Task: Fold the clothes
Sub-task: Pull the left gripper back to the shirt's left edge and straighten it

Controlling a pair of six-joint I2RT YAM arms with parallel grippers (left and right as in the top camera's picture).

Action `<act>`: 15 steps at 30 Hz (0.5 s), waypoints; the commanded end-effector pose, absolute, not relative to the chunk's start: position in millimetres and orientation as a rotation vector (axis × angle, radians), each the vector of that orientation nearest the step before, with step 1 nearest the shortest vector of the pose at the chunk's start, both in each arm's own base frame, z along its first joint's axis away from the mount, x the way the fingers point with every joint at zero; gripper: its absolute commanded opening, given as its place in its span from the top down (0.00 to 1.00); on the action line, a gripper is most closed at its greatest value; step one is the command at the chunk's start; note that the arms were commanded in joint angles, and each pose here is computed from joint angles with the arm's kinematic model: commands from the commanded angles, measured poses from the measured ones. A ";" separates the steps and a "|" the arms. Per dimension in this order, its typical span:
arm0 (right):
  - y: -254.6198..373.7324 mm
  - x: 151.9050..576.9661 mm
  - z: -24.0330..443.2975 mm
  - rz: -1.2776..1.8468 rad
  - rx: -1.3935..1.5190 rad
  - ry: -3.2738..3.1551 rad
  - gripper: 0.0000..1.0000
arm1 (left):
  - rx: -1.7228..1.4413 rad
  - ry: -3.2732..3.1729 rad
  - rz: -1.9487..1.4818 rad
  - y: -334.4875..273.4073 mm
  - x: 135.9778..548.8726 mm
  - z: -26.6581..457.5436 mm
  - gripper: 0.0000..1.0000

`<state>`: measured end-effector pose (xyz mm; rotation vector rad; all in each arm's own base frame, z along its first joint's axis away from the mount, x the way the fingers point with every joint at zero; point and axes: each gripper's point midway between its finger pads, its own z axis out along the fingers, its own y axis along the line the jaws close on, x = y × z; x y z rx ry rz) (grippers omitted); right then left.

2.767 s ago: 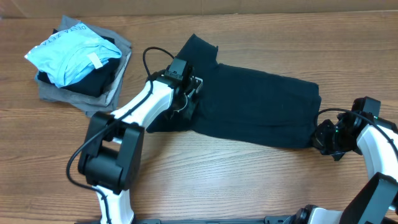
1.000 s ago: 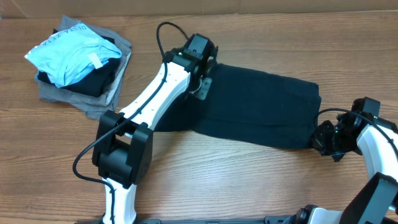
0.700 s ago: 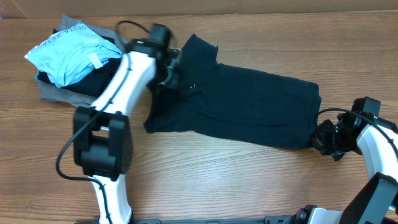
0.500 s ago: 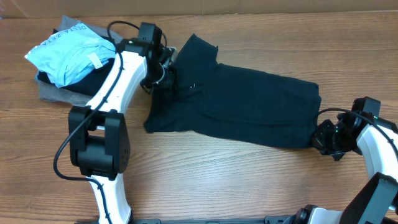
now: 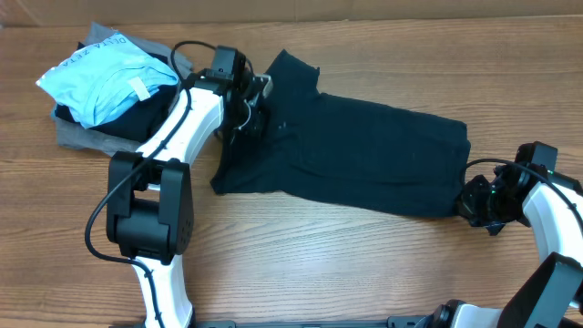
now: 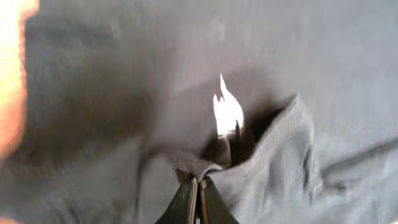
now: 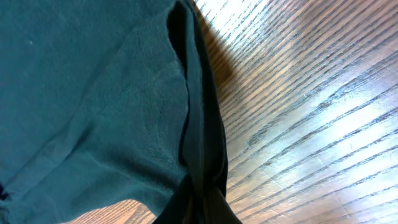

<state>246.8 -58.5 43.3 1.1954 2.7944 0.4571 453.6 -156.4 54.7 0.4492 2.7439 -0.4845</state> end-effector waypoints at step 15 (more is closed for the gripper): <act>-64.1 251.8 49.0 0.436 1.185 2.776 0.86 | 0.296 2.851 -0.318 -120.5 443.3 54.9 0.40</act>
